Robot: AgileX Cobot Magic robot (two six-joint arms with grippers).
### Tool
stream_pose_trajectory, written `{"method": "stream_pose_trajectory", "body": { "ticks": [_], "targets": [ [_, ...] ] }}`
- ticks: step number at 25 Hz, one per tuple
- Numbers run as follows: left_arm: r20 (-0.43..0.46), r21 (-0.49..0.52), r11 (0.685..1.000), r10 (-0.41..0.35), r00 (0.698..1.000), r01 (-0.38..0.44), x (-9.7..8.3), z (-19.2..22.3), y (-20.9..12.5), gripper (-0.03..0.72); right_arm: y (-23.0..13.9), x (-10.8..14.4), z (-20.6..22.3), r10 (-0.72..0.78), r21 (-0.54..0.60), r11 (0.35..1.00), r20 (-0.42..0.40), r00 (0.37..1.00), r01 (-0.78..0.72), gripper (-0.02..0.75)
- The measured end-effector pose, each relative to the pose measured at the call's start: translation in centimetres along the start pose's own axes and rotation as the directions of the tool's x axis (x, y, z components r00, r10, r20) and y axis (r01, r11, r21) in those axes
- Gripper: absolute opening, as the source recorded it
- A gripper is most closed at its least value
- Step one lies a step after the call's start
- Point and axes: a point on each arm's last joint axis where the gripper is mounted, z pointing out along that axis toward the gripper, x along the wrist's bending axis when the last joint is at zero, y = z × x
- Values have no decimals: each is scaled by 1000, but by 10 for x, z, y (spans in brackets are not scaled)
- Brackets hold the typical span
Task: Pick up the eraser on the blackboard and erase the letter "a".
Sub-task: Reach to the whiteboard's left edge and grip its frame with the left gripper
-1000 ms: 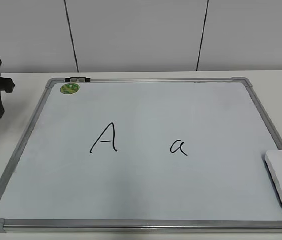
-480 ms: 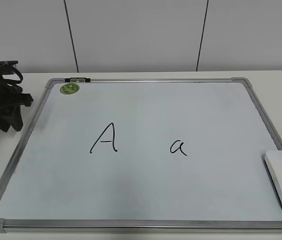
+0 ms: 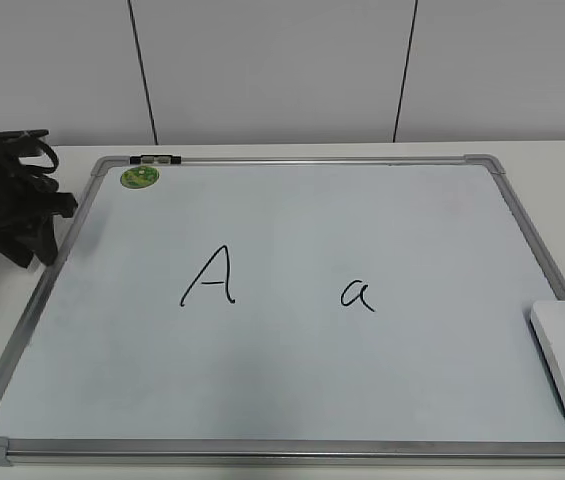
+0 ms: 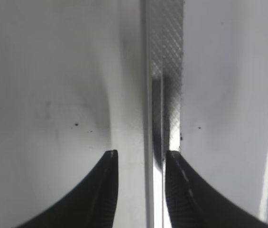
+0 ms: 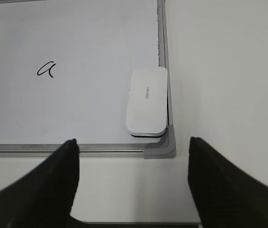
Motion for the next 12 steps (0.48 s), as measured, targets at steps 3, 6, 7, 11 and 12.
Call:
{"method": "stream_pose_trajectory", "body": {
  "ticks": [3,6,7,11,12],
  "targets": [
    [15,5,1000,11,1000,-11,-1,3,0,242,0,0,0,0,0,1000,0,1000,0,531],
    [19,7,1000,14,1000,-14,-1,5,1,242,0,0,0,0,0,1000,0,1000,0,531],
    [19,7,1000,14,1000,-14,-1,5,1,242,0,0,0,0,0,1000,0,1000,0,531],
    [19,7,1000,16,1000,-16,-1,5,1,242,0,0,0,0,0,1000,0,1000,0,531],
    [19,7,1000,16,1000,-16,-1,5,1,242,0,0,0,0,0,1000,0,1000,0,531]
  ]
}}
